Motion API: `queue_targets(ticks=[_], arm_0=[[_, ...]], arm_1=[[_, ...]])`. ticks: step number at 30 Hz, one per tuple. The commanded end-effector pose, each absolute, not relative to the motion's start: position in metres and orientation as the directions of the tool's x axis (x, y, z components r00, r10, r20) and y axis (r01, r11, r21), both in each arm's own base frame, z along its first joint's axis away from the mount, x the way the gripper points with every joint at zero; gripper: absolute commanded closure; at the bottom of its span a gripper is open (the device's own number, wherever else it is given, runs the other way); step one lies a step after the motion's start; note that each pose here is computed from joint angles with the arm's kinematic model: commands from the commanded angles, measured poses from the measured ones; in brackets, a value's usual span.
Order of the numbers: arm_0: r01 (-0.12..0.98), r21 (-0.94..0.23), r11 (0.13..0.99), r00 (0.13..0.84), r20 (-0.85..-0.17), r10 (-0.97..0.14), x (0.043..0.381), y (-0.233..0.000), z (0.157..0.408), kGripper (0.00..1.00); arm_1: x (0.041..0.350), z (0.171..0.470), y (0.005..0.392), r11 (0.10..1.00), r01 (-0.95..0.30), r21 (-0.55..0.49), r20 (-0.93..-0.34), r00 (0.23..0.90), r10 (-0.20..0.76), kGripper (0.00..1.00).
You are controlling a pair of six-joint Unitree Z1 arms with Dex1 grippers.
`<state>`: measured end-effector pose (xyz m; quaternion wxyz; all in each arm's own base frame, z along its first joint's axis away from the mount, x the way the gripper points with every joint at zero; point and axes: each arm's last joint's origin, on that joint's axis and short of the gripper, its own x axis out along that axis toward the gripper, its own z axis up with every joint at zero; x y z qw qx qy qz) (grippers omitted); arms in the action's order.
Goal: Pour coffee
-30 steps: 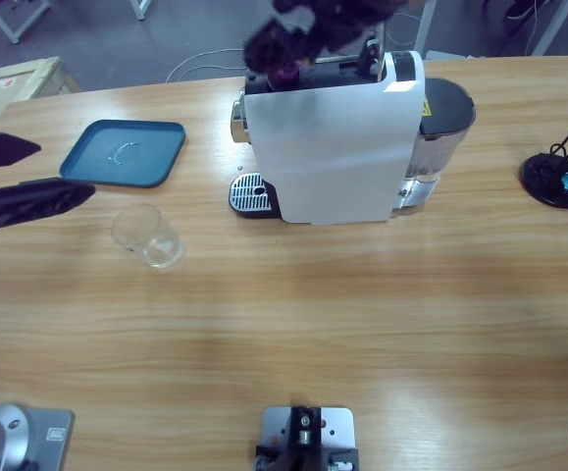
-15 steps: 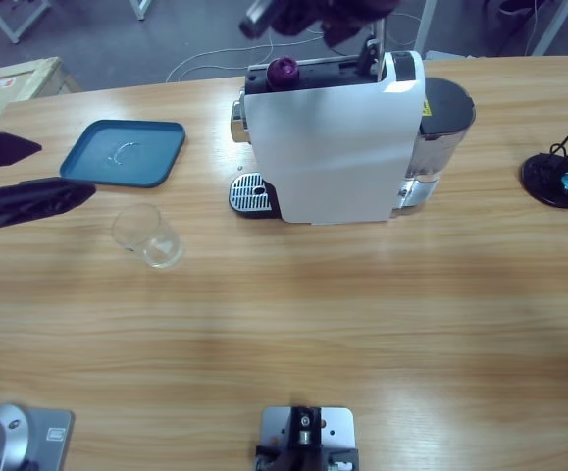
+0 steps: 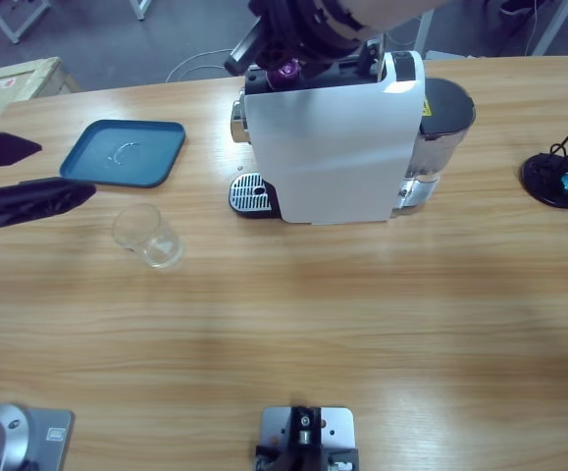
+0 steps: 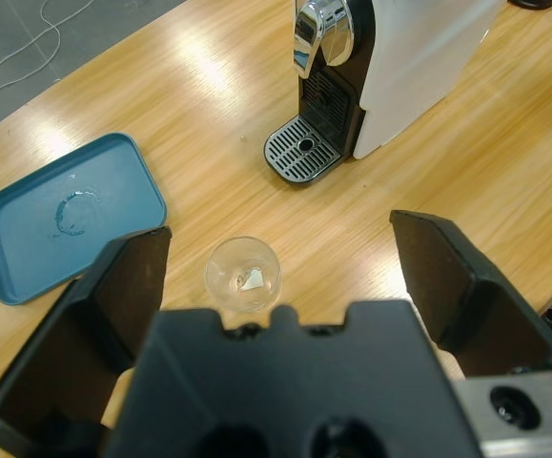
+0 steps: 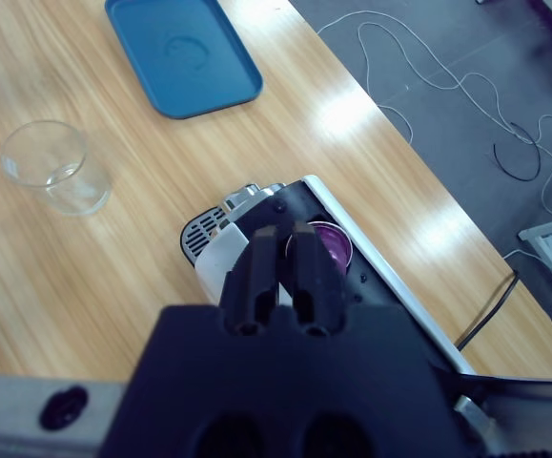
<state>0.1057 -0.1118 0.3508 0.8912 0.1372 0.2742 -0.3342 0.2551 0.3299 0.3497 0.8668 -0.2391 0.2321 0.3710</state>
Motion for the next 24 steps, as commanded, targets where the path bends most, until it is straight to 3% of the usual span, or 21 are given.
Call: queue_targets(ticks=[1,15,24], arm_0=[[0.686,0.060,0.725,0.595,-0.620,-0.511,0.107,-0.116,0.337,0.004],[0.687,0.059,0.725,0.591,-0.625,-0.509,0.108,-0.118,0.335,0.004],[0.688,0.055,0.724,0.587,-0.628,-0.511,0.108,-0.118,0.335,0.004]], arm_1=[[0.270,0.312,0.341,0.620,-0.744,-0.248,-0.643,0.605,0.469,1.000],[0.272,0.313,0.322,0.664,-0.698,-0.270,-0.665,0.634,0.396,1.000],[0.260,0.334,0.305,0.683,-0.676,-0.276,-0.638,0.660,0.396,1.000]])
